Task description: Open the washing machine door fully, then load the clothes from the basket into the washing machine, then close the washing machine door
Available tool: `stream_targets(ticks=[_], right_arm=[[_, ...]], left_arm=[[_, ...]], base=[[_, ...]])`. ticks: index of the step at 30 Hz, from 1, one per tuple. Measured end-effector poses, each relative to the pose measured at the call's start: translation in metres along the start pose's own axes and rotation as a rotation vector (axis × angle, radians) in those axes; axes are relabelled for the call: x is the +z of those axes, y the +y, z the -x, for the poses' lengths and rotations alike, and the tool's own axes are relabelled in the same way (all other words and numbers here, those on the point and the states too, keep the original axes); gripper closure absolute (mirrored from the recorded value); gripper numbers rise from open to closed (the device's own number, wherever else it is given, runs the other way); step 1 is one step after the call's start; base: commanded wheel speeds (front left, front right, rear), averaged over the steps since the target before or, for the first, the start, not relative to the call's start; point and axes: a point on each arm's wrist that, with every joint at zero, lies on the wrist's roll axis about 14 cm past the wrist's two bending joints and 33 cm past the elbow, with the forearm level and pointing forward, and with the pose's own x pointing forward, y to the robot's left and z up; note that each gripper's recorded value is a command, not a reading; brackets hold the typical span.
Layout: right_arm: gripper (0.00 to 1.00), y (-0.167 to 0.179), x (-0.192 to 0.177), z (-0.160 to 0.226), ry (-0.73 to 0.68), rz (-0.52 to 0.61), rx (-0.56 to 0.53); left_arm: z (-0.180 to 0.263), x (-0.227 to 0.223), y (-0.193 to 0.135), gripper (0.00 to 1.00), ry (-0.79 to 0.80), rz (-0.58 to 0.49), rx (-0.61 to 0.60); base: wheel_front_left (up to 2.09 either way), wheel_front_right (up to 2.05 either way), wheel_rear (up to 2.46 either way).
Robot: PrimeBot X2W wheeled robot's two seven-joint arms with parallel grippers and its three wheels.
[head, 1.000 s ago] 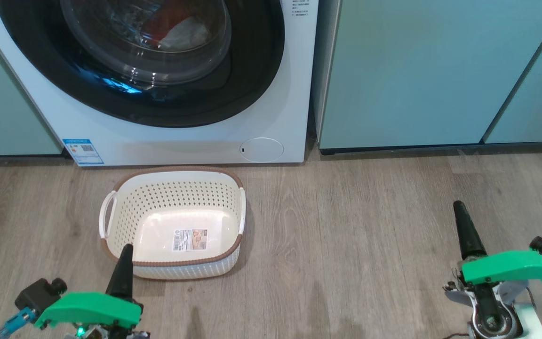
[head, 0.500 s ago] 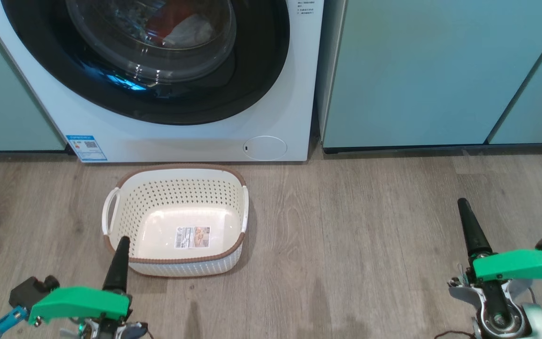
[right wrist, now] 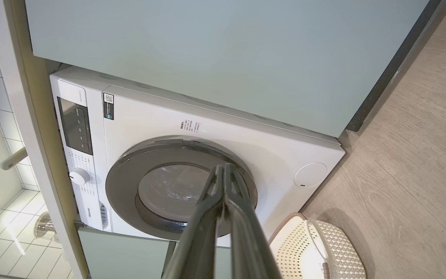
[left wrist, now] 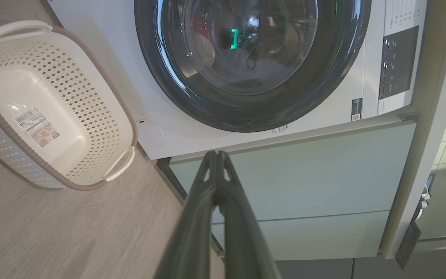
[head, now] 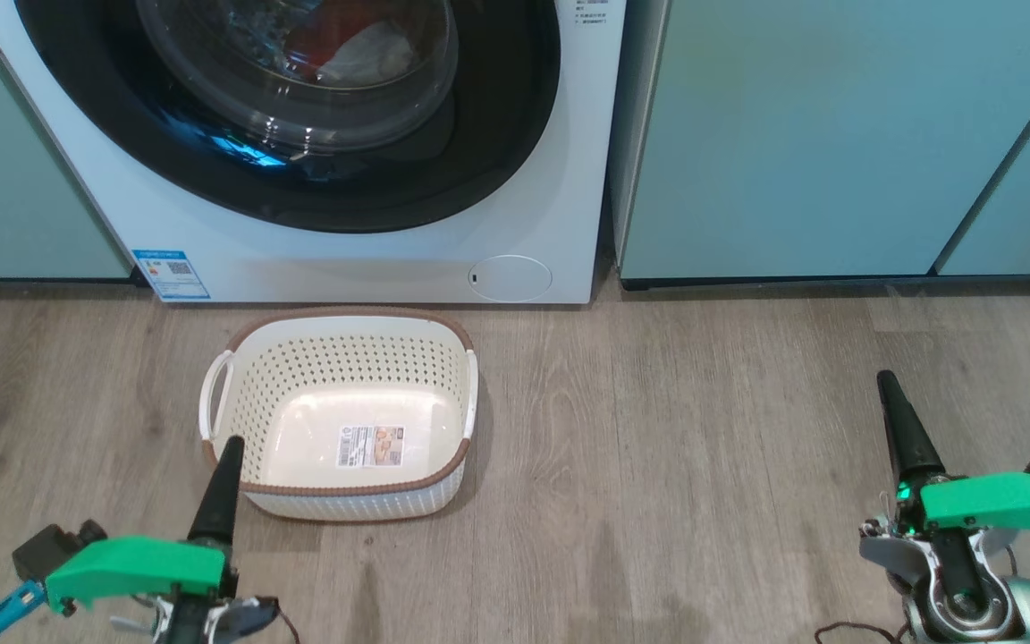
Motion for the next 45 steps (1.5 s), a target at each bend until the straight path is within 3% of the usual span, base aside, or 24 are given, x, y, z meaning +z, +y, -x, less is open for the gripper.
stream_targets(ticks=[27,45], right_arm=[[1.0,0.011,-0.003,-0.005,0.037,-0.238,0.042],[1.0,0.012,-0.003,-0.005,0.037,-0.243,0.044]], left_arm=[[-0.005,0.013,-0.011,1.0,-0.011,0.285,-0.066],[-0.007,0.016,-0.015,1.0,-0.016,0.288,-0.076]], base=[[0.0,0.0,0.0],[0.0,0.0,0.0]])
